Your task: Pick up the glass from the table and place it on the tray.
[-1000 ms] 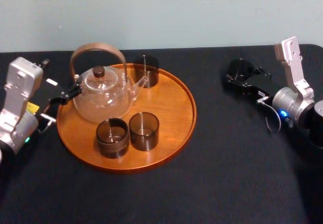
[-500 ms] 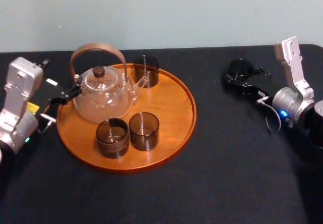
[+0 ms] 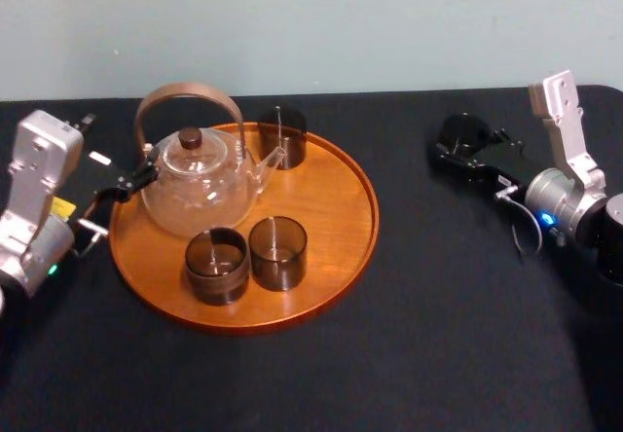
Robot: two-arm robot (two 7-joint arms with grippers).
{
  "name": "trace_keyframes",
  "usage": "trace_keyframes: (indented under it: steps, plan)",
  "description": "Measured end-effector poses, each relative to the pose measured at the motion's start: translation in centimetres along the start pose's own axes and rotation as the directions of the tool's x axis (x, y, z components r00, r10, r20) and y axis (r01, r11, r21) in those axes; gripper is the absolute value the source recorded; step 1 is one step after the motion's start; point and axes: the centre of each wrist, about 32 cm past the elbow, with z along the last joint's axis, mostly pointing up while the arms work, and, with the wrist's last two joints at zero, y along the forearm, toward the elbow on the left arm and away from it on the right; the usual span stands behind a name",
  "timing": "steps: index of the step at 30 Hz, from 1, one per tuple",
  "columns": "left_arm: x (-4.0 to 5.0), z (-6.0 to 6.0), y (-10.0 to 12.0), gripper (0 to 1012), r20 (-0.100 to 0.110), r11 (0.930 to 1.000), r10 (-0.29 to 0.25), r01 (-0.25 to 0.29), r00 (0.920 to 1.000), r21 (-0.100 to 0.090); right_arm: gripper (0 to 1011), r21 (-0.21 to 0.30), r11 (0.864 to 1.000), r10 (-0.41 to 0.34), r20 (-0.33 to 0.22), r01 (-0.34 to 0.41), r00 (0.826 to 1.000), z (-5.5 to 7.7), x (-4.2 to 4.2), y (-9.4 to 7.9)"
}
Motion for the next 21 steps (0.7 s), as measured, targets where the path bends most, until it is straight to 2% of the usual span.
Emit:
trace_keyframes:
  steps: [21]
  plan:
    - [0.0,0.0,0.0,1010,0.0,1.0,0.0,0.0,1.0,0.0,904,0.0,1.0,0.0,0.0,0.0,1.0,0.0,0.0,0.0]
